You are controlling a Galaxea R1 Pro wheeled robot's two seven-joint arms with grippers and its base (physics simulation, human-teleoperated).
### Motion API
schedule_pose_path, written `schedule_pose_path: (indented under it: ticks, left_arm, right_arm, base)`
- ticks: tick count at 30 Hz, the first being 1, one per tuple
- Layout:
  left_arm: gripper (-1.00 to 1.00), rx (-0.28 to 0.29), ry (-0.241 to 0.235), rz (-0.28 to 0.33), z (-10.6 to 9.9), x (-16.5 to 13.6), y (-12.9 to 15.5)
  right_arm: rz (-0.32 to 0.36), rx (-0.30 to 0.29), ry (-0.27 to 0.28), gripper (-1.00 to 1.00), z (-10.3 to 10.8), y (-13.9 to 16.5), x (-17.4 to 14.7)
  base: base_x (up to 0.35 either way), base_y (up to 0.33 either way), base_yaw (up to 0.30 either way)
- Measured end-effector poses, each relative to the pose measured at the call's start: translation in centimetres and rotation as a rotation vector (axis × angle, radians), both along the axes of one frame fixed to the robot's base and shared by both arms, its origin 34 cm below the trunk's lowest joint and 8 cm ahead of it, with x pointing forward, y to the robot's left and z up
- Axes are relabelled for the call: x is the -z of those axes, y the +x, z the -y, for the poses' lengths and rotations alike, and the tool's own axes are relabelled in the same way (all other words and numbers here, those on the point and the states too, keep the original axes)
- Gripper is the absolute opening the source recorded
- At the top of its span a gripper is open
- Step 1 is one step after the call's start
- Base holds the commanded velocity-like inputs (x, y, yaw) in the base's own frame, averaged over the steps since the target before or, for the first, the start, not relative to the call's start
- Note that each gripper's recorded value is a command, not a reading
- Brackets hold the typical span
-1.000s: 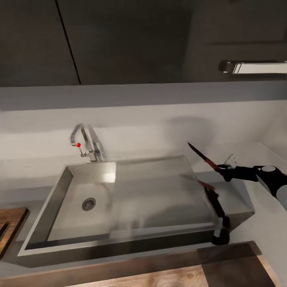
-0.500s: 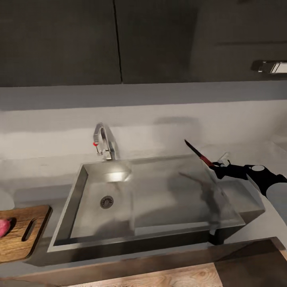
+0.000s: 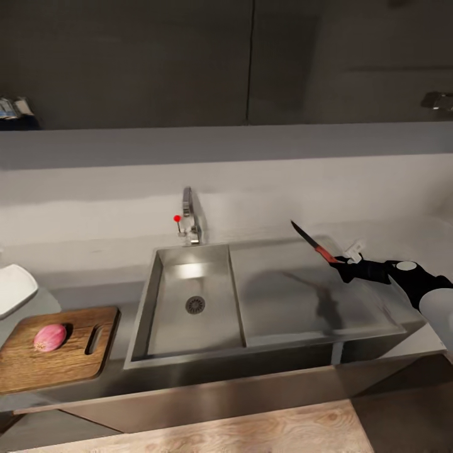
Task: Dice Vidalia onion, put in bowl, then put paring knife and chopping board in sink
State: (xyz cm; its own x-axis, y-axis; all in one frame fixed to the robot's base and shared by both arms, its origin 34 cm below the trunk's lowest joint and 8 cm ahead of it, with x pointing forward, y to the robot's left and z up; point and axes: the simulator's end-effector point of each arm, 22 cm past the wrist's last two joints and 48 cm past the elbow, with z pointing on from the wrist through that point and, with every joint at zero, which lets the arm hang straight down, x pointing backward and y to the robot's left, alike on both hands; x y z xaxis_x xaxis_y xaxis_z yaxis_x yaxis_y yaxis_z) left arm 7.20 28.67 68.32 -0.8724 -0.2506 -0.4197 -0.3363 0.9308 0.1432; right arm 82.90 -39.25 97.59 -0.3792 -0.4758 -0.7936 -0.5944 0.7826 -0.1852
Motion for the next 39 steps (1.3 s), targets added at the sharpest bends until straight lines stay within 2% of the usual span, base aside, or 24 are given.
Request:
schedule_pose_path:
  ticks: [7, 23, 39]
  left_arm:
    - [1.0, 0.0, 0.0, 0.0, 0.0, 0.0, 0.0]
    - [1.0, 0.0, -0.001, 0.0, 0.0, 0.0, 0.0]
    - [1.0, 0.0, -0.001, -0.001, 0.1, 0.0, 0.0]
  right_arm:
    - [-0.002, -0.01, 0.007, -1.0, -0.9, 0.1, 0.2]
    - [-0.003, -0.011, 0.009, -1.0, -1.1, 0.1, 0.3]
    - [-0.005, -0.024, 0.016, -1.0, -2.2, 0.2, 0.4]
  base:
    - [-0.162, 0.265, 0.0]
    - [-0.155, 0.266, 0.0]
    - [-0.016, 0.298, 0.0]
